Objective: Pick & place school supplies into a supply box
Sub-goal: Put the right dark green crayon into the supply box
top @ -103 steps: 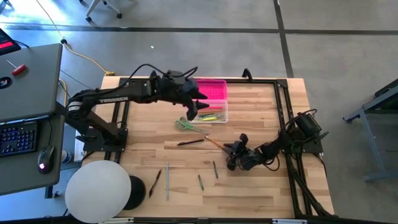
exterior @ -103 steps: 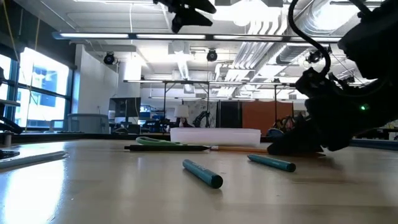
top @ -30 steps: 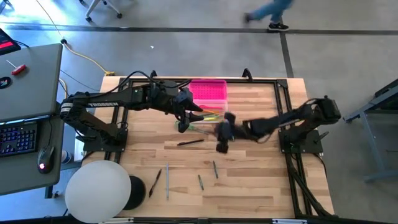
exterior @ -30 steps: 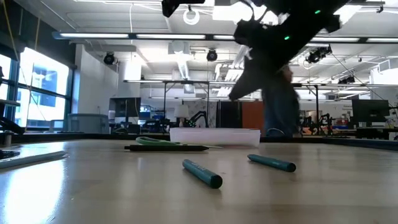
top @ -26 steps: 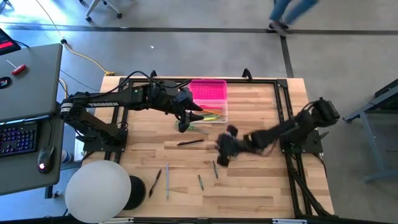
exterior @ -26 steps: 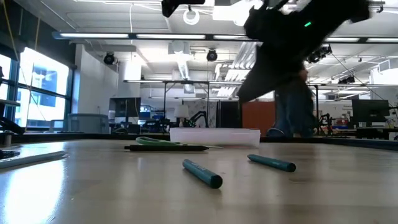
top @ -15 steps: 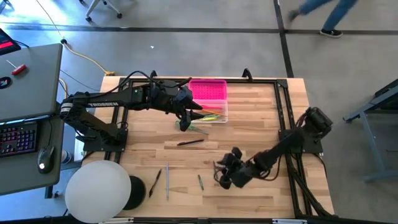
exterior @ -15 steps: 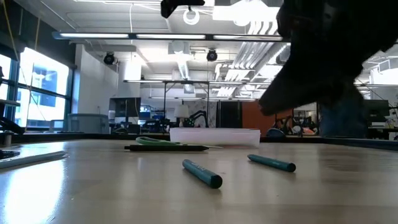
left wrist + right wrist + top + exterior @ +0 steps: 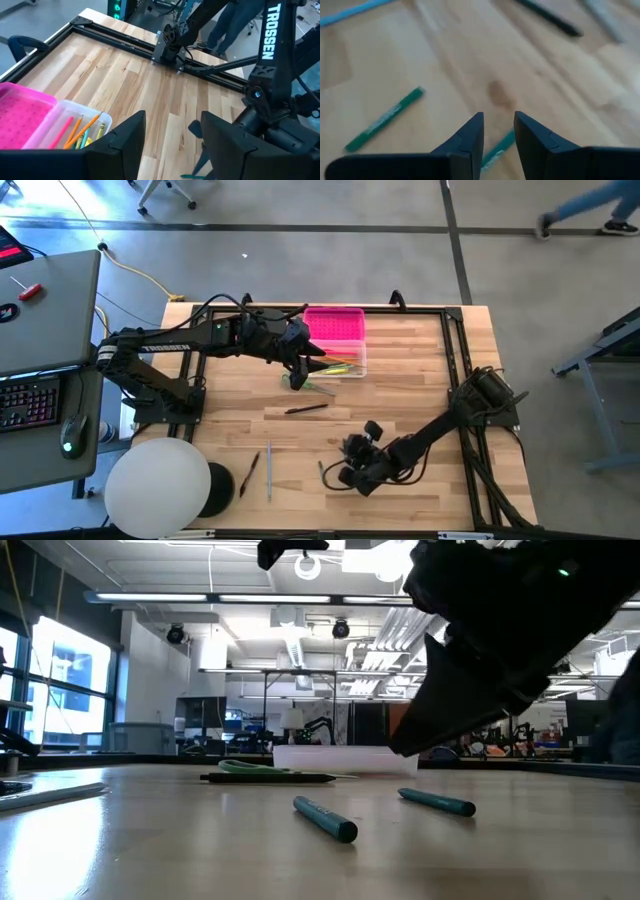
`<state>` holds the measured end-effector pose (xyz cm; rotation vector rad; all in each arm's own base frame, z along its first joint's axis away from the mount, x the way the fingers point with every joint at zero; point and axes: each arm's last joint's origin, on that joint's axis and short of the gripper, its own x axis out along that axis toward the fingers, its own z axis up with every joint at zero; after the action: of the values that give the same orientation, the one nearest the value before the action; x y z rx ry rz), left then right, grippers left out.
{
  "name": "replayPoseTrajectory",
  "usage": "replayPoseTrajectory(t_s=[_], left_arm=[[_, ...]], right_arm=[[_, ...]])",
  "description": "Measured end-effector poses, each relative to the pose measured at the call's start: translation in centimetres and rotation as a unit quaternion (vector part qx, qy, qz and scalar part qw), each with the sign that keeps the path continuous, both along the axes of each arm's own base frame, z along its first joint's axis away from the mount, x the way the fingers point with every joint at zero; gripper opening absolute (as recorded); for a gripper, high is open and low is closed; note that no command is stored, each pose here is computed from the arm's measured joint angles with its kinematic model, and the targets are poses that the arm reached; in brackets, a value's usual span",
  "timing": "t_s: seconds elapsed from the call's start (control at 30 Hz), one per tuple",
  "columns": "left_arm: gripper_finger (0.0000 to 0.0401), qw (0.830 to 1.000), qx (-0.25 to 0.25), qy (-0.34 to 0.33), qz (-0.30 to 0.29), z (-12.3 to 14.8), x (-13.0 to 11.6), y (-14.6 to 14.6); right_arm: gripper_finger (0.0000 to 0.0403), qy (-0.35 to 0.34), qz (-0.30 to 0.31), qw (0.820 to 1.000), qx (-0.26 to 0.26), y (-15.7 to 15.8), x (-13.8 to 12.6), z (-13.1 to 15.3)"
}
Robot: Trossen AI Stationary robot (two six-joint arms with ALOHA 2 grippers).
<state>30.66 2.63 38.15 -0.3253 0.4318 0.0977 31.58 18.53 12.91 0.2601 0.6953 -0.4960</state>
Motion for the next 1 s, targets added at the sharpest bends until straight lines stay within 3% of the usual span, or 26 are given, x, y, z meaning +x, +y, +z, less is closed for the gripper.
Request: replayPoseTrajectory(t_s=[0.1, 0.6, 1.0], left_arm=[[0.0223, 1.000, 0.000, 0.000, -0.001, 0.0, 0.0, 0.0], [0.0223, 1.000, 0.001, 0.000, -0.002, 0.0, 0.0, 0.0], [0.0223, 1.000, 0.001, 0.006, -0.002, -0.1, 0.0, 0.0]], right_arm=[[0.0087, 0.000, -0.027, 1.000, 0.003, -0.2, -0.2, 0.1], [0.0087, 0.010, -0.036, 0.999, 0.035, -0.7, 0.0, -0.4], [0.0086, 0.039, -0.050, 0.998, 0.027, -1.1, 0.4, -3.0]])
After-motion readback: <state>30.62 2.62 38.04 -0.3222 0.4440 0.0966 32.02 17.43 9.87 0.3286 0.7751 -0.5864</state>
